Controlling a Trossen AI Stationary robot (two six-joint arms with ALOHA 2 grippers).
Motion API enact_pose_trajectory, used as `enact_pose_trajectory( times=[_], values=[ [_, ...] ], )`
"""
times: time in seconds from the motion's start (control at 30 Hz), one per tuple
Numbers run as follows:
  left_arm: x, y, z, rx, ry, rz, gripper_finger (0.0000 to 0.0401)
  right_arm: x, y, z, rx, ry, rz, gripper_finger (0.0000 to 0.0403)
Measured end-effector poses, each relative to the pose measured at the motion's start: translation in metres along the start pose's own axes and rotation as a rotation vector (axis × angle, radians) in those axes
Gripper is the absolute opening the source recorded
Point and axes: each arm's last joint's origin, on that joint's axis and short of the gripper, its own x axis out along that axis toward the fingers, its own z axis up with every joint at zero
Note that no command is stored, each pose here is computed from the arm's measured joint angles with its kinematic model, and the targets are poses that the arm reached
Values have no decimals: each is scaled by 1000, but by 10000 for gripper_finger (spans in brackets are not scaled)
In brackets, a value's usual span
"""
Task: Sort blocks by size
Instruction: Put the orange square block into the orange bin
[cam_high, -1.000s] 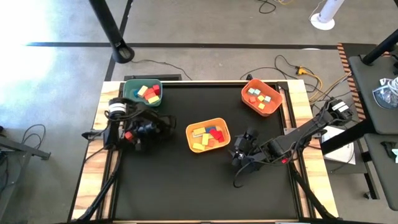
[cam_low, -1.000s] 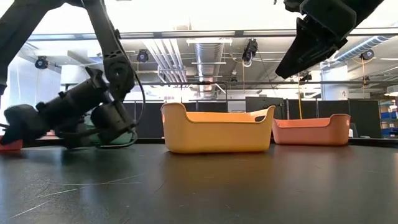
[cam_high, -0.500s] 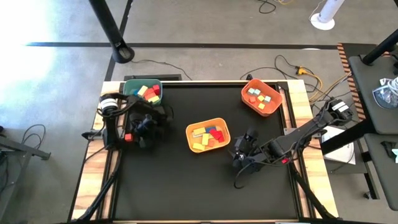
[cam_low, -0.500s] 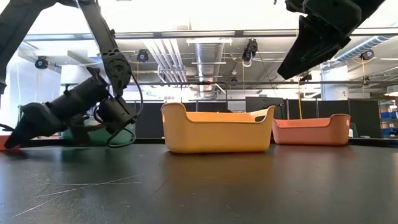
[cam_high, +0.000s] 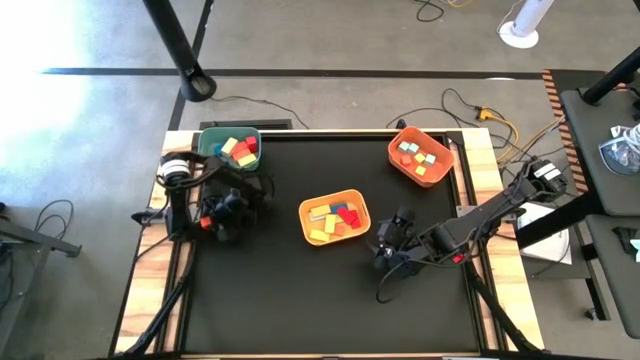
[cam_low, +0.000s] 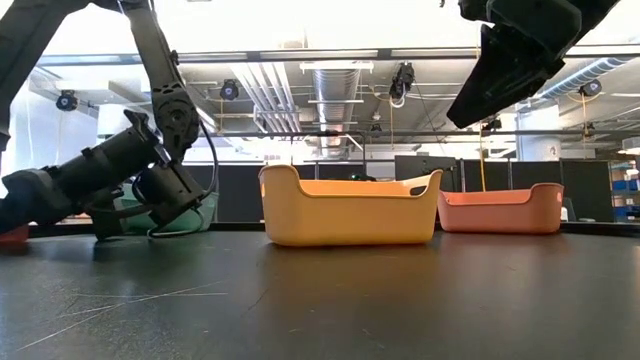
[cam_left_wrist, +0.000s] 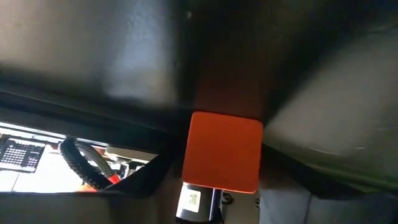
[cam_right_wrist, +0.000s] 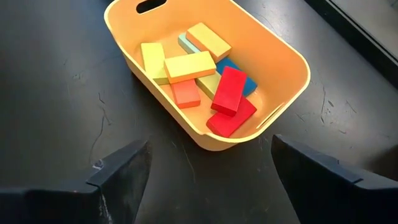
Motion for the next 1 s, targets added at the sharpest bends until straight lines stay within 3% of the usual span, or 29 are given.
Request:
enact_pose_trajectory(
  times=[0.13,0.23,0.43,0.57,0.77,1.0],
  values=[
    [0,-4,0,7,-13,21,116,0,1,-1,-15,30,37,304],
    [-2,-10,-2,31,-22,16,113,-1,3,-1,-76,22,43,293],
    [-12,-38,-19,140,-100,-181,113,-5,25,4,-264,-142,99,277],
    [-27,-61,-40,217,-258,-267,113,0,55,4,-396,-291,160,274],
    [-60,-98,-73,363,-720,-504,113,18,110,1,-560,-525,209,274],
    [-86,-145,-108,604,-1323,-738,113,49,163,25,-699,-588,141,274]
  ],
)
